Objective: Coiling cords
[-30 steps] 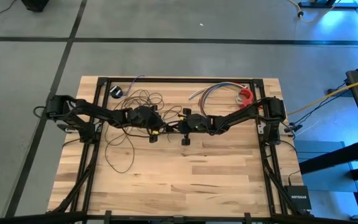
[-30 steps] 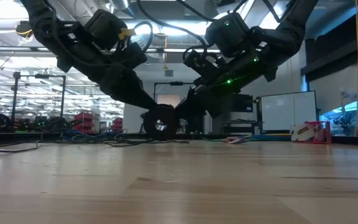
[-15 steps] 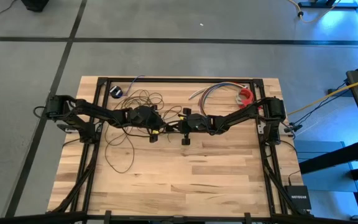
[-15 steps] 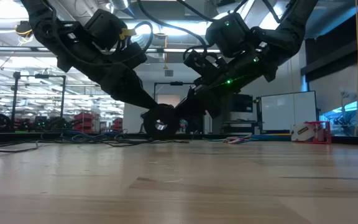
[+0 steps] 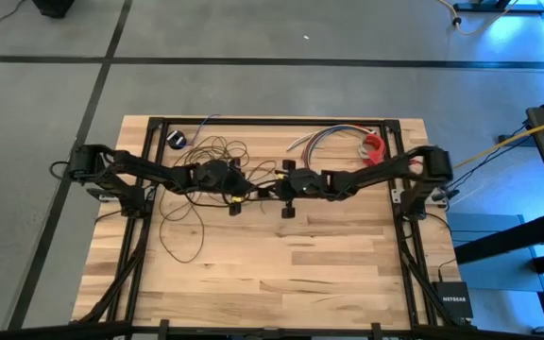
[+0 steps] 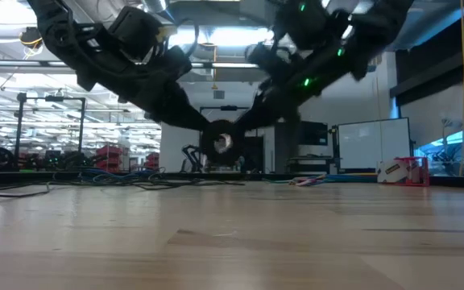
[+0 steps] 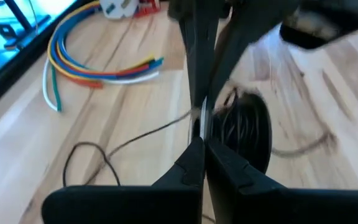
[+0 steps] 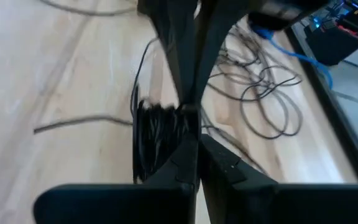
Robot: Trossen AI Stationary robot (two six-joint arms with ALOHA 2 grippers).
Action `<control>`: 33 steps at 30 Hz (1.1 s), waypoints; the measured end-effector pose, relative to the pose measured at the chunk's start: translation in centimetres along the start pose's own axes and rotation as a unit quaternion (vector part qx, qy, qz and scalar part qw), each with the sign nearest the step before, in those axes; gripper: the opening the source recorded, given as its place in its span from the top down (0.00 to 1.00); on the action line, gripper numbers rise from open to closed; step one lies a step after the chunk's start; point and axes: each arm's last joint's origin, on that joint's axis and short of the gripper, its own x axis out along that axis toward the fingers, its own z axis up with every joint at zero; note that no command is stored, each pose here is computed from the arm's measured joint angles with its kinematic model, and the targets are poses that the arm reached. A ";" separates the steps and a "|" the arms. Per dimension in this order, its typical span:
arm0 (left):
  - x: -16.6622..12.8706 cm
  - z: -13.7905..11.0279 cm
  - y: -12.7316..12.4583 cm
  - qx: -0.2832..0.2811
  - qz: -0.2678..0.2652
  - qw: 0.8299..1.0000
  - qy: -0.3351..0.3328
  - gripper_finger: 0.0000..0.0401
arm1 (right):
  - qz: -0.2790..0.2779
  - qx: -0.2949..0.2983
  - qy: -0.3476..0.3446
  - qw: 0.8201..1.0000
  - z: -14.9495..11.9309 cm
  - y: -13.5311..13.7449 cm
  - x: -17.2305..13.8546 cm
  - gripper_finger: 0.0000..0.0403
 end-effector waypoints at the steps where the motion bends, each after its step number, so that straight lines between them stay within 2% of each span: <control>1: 0.0 0.1 0.0 0.000 0.000 1.000 -0.003 1.00 | 0.001 0.001 -0.001 1.000 0.4 -0.2 -0.6 0.96; 5: -0.1 0.4 0.0 0.002 -0.001 1.000 -0.015 1.00 | 0.026 0.001 0.004 1.000 1.1 -0.6 -2.2 0.96; 8: -0.2 0.0 0.0 0.003 0.001 1.000 0.009 1.00 | 0.037 -0.002 0.027 0.999 0.8 -0.6 -2.8 0.94; 12: -0.3 0.8 0.1 0.005 0.005 1.000 -0.015 1.00 | 0.034 0.012 0.007 0.999 1.3 -0.8 -2.9 0.83; 15: -0.2 0.3 0.2 0.002 0.003 1.000 0.002 1.00 | 0.035 0.024 0.011 0.999 1.2 -0.7 -2.8 0.74; 18: -0.2 0.3 0.2 -0.004 0.005 1.000 0.007 1.00 | 0.037 0.024 0.024 0.999 0.9 -0.7 -2.8 0.66; 21: -0.2 0.2 0.2 -0.008 0.004 1.000 0.008 1.00 | 0.011 0.005 0.057 0.998 0.6 -0.8 -3.2 0.61; 25: -0.2 0.2 0.1 -0.008 0.002 1.000 0.008 1.00 | -0.006 -0.025 0.092 0.995 0.4 -1.1 -4.1 0.59; 33: 0.0 0.4 0.0 -0.022 0.000 1.000 -0.005 1.00 | 0.022 -0.053 0.195 0.979 -2.0 -0.7 -4.2 0.59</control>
